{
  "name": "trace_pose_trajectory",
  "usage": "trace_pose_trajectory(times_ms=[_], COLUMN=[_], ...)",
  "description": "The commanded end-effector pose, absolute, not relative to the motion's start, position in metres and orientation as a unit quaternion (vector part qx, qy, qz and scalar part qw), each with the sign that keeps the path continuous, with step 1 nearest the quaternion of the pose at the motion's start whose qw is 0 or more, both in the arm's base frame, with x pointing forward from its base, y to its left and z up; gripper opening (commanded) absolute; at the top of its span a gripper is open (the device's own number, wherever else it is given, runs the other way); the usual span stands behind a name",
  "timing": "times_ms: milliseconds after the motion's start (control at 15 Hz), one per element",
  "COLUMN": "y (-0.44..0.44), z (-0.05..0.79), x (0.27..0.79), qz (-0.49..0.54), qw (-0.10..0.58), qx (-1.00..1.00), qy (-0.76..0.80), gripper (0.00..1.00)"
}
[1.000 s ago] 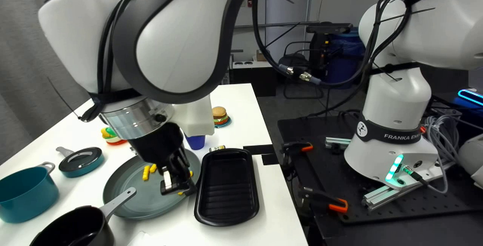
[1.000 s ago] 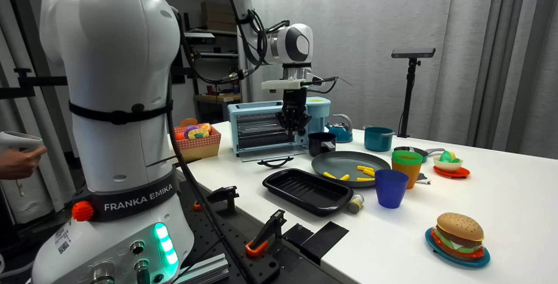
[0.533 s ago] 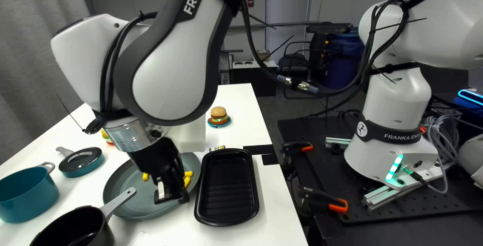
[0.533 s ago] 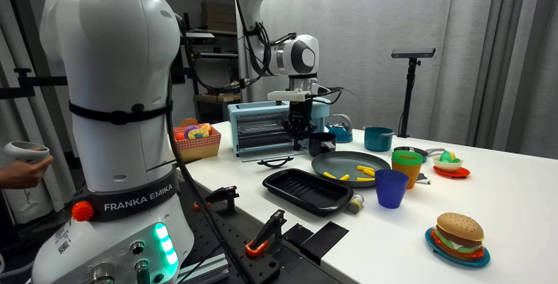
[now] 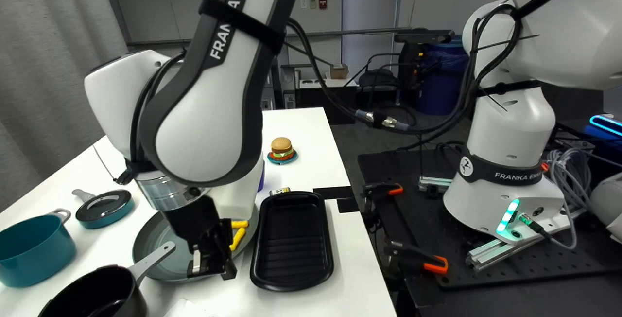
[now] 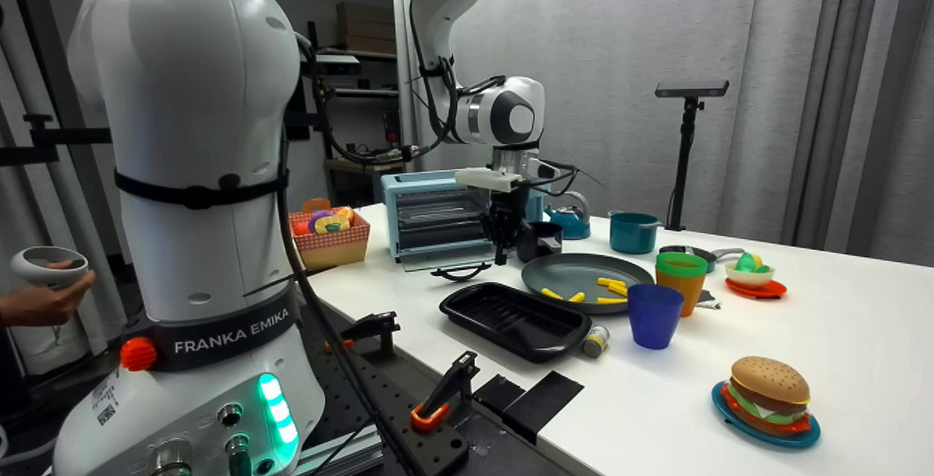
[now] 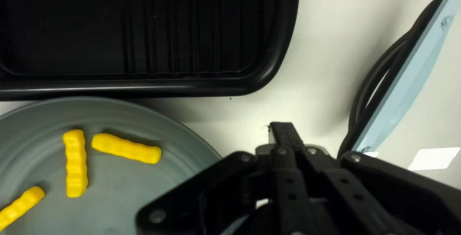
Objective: Close the oven door
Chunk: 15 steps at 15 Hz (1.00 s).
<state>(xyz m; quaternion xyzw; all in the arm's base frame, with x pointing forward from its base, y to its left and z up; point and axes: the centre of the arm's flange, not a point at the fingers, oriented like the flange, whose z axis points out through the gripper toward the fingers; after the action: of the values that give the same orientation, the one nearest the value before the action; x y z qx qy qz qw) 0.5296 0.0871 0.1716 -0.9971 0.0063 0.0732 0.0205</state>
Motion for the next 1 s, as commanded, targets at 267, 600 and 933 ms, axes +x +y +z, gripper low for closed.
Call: trace_pose_trajectory(times_ms=[267,600,933], y=[0.072,0.074,0.080], z=[0.160,0.154,0.144], x=[0.547,0.553,0.556], qz=[0.049,0.041,0.044], qw=[0.083,0.132,0.148], qx=[-0.992,-0.985,-0.983], qy=[0.076,0.101,0.102], gripper=[0.00,0.00,0.00])
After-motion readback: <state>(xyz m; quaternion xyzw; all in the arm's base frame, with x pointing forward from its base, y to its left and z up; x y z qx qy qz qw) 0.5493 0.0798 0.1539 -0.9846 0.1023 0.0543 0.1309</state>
